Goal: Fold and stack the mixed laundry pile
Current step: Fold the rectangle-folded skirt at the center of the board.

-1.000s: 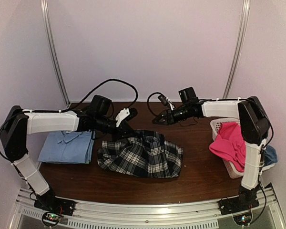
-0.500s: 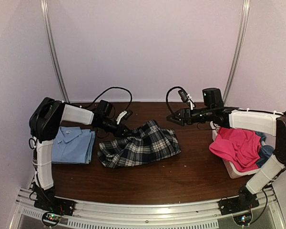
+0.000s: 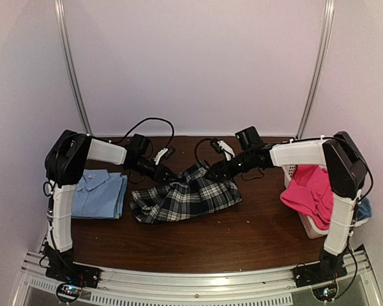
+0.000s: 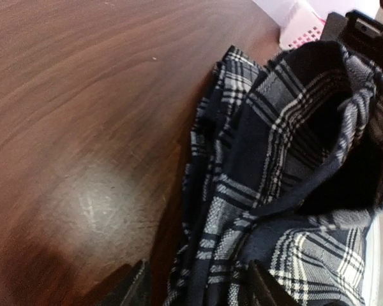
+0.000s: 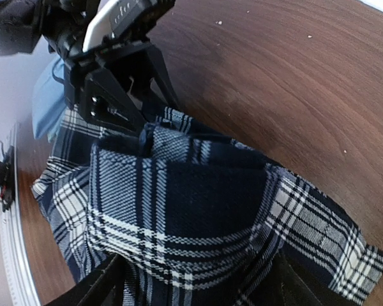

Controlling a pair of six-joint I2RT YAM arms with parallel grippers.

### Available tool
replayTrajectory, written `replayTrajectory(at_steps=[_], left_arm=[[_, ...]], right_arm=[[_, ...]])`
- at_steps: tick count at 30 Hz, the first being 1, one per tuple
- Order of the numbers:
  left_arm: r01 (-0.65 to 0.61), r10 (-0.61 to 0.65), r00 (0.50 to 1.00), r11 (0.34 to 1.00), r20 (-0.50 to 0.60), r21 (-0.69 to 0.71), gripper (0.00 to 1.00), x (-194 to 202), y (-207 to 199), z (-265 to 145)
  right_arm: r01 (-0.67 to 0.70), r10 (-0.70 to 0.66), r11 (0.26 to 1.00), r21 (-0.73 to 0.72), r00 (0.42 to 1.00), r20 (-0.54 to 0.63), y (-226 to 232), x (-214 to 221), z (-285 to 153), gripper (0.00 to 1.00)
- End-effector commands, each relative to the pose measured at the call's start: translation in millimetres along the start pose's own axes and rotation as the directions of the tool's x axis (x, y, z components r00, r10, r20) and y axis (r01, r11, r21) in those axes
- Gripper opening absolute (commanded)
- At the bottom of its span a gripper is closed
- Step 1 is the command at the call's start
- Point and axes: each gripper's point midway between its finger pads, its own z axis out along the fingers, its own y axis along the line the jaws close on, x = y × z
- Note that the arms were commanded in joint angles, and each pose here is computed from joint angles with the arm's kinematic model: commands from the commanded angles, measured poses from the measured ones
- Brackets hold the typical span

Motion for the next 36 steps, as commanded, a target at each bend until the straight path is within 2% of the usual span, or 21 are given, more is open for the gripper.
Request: replayTrajectory(at_steps=[1, 3, 6, 9, 10, 14, 16, 20, 23, 25, 27, 31, 33, 35, 36], left_arm=[[-0.056, 0.079, 0.99, 0.982, 0.12, -0.183, 0.59, -69.2, -4.8, -53.2], [-0.042, 0.093, 0.98, 0.96, 0.175, -0.278, 0.69, -93.3, -9.1, -82.7], [0.007, 0.088, 0.967, 0.927, 0.237, -0.374, 0.77, -106.8, -23.2, -117.2], [0.113, -0.005, 0.957, 0.926, 0.289, -0.36, 0.77, -86.0, -40.4, -126.6], [0.15, -0.048, 0.959, 0.923, 0.28, -0.355, 0.77, -65.6, -43.5, -122.6], [0.183, -0.093, 0.964, 0.912, 0.248, -0.367, 0.78, -28.5, -74.7, -104.5], [0.217, -0.14, 0.961, 0.915, 0.237, -0.34, 0.78, -11.9, -87.3, -89.1], [0.241, -0.171, 0.955, 0.922, 0.242, -0.303, 0.79, 2.2, -104.4, -69.7], [0.228, -0.172, 0.963, 0.93, 0.208, -0.287, 0.82, 9.5, -111.8, -51.3], [0.236, -0.185, 0.964, 0.923, 0.189, -0.304, 0.82, 15.4, -106.1, -42.8], [0.245, -0.194, 0.964, 0.914, 0.182, -0.324, 0.81, 18.3, -97.4, -37.6], [0.263, -0.216, 0.962, 0.896, 0.167, -0.358, 0.69, 20.6, -82.5, -29.3], [0.265, -0.22, 0.962, 0.898, 0.164, -0.351, 0.5, 19.0, -79.6, -27.9], [0.3, -0.244, 0.951, 0.881, 0.191, -0.366, 0.21, 20.6, -70.0, -37.1], [0.32, -0.255, 0.942, 0.876, 0.218, -0.36, 0.09, 20.1, -67.2, -45.2]], right_arm=[[-0.019, 0.02, 1.0, 0.008, 0.996, -0.082, -7.7, 19.9, 21.6, 0.68], [-0.057, 0.056, 0.998, -0.012, 0.993, -0.101, -6.3, 33.1, 27.8, 0.56], [-0.112, 0.108, 0.993, -0.033, 0.989, -0.104, -2.8, 46.6, 29.4, 0.4], [-0.161, 0.157, 0.986, -0.05, 0.984, -0.081, 3.4, 50.4, 24.7, 0.31], [-0.183, 0.18, 0.982, -0.05, 0.981, -0.069, 5.4, 50.8, 20.8, 0.29], [-0.254, 0.255, 0.963, -0.094, 0.967, -0.001, 26.8, 47.0, 0.8, 0.19], [-0.291, 0.295, 0.95, -0.113, 0.955, 0.019, 40.9, 51.7, -9.0, 0.19], [-0.305, 0.313, 0.943, -0.133, 0.948, 0.047, 66.7, 51.3, -23.0, 0.29], [-0.311, 0.32, 0.941, -0.131, 0.946, 0.052, 69.4, 48.6, -25.5, 0.45], [-0.305, 0.311, 0.947, -0.102, 0.949, 0.045, 63.9, 48.3, -22.2, 0.47], [-0.3, 0.302, 0.952, -0.066, 0.953, 0.033, 56.6, 49.6, -17.3, 0.43], [-0.323, 0.323, 0.946, -0.021, 0.946, 0.028, 40.6, 49.0, -12.5, 0.34], [-0.328, 0.329, 0.944, -0.023, 0.943, 0.041, 39.0, 42.6, -14.9, 0.3], [-0.326, 0.327, 0.945, -0.028, 0.944, 0.053, 42.1, 35.9, -19.6, 0.26], [-0.329, 0.33, 0.944, -0.027, 0.942, 0.054, 43.1, 34.0, -22.4, 0.23]])
